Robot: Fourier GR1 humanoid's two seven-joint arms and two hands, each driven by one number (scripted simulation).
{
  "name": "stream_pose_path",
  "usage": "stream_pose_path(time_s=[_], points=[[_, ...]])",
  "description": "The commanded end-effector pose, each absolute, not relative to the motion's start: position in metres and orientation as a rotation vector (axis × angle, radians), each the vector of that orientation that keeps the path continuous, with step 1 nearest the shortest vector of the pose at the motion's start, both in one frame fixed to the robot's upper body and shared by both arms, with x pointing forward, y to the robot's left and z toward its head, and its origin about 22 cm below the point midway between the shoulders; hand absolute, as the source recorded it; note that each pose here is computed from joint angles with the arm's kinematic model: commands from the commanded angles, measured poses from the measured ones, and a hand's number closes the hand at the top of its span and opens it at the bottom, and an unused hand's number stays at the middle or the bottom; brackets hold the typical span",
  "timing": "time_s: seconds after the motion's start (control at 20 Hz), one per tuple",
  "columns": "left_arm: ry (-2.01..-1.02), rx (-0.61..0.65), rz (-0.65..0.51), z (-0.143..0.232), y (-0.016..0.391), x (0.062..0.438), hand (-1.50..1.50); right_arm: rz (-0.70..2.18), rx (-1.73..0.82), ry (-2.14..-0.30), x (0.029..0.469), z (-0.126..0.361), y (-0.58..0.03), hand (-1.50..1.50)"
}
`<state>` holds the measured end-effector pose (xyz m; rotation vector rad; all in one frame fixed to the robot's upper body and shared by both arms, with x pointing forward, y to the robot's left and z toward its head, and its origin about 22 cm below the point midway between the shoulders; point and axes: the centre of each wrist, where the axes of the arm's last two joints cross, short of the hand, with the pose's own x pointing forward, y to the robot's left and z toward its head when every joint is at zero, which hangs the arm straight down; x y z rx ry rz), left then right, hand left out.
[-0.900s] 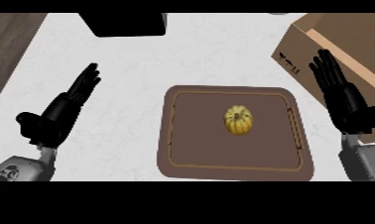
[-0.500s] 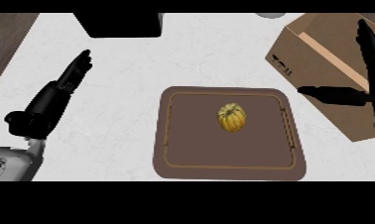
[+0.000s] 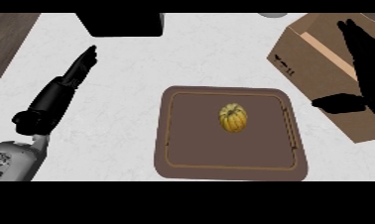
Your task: Pick the squash from the tray and place it in the cardboard box
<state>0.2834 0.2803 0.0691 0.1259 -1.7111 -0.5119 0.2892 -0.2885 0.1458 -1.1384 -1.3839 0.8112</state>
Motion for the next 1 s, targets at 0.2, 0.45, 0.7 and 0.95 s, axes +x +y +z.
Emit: stream_pose_path(time_s=[0.2,0.45,0.7,0.95], points=[[-1.754,0.089,-0.549,0.071,0.266,0.29,0.0,1.112,-1.276,-0.943,0.275,0.158,-0.21,-1.5],[-1.751,0.045,-0.588,0.075,0.262,0.29,0.0,1.244,-1.192,-0.688,0.282,0.149,-0.159,-1.5],[-1.757,0.059,-0.572,0.075,0.261,0.298,0.0,1.314,-1.186,-0.535,0.296,0.132,-0.125,-1.5],[-1.76,0.055,-0.583,0.07,0.252,0.298,0.0,1.327,-1.149,-0.406,0.314,0.113,-0.095,-1.5]])
